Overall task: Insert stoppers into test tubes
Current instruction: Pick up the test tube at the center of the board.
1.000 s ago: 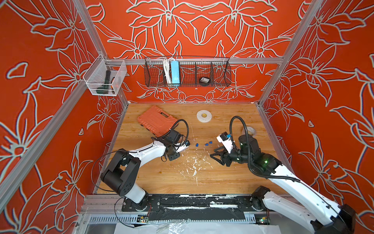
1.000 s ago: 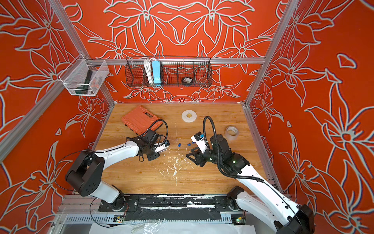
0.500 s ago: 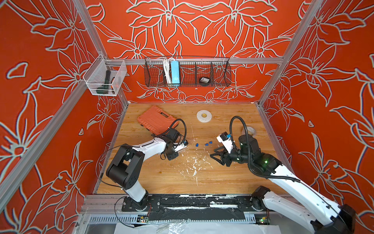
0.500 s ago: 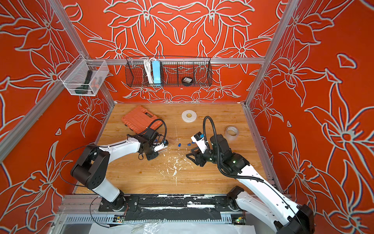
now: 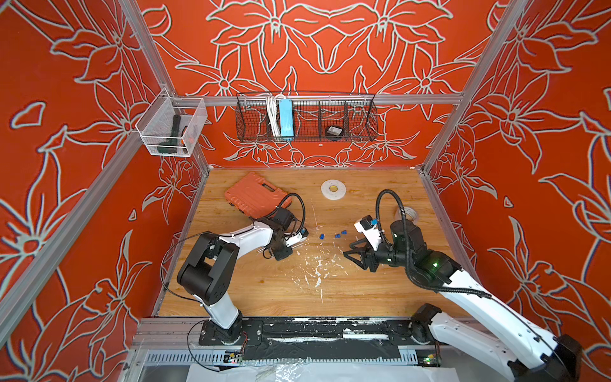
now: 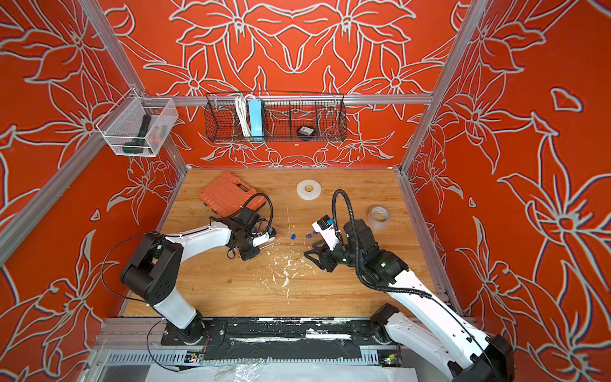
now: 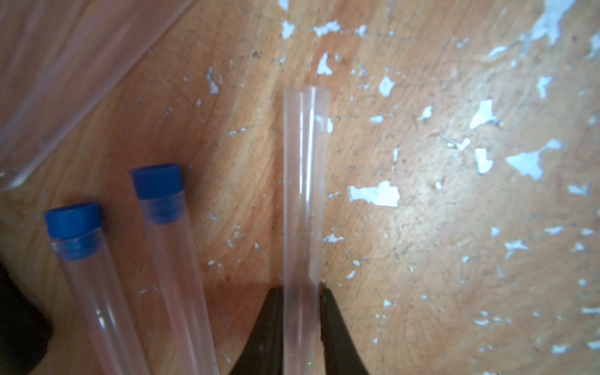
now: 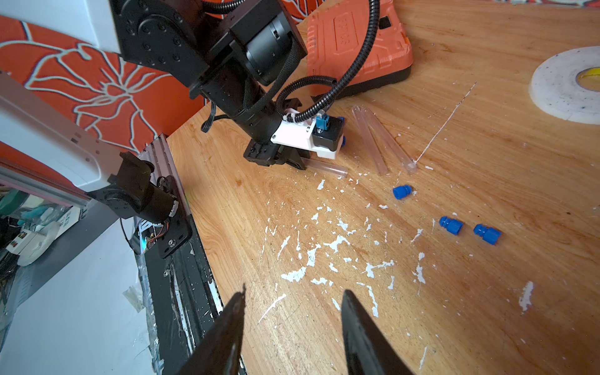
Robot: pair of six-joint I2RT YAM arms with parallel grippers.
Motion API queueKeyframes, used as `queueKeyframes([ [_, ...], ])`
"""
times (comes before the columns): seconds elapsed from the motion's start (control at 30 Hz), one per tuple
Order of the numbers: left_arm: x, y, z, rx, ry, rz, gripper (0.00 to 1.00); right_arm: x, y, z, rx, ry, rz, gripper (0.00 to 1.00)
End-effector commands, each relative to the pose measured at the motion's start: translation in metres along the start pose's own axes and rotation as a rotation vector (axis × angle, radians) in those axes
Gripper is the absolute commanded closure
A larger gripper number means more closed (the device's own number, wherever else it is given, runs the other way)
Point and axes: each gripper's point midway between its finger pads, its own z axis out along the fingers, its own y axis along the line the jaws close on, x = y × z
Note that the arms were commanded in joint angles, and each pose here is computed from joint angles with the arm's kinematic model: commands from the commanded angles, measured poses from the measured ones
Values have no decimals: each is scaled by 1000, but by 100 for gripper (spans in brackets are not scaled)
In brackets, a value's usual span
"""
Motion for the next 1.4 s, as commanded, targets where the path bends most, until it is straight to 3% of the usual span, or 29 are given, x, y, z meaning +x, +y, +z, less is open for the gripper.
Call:
queueKeyframes([
  [0.0,13,-11,8,59,49,-5,88,-9,7,-4,-20,-26,-27,51],
  [0.27,2,-9,-7,17,-19,12,96,-8,4,-5,4,-18,-21,52],
  [0.43,-15,-9,-28,-44,-145,34,97,-8,-4,-3,43,-10,24,52],
  [0.6,-36,-19,-56,-113,-278,105,98,-15,-19,3,107,-36,137,51],
  [0.7,-45,-28,-70,-138,-342,147,99,-17,-34,7,184,-24,289,49],
  [0.83,-54,-36,-86,-179,-429,176,99,-15,-26,24,108,54,396,48],
  [1.03,-65,-53,-101,-196,-495,240,99,-23,-6,48,-65,111,432,45],
  [1.37,-78,-74,-110,-177,-576,290,99,-20,-15,79,-75,197,468,40],
])
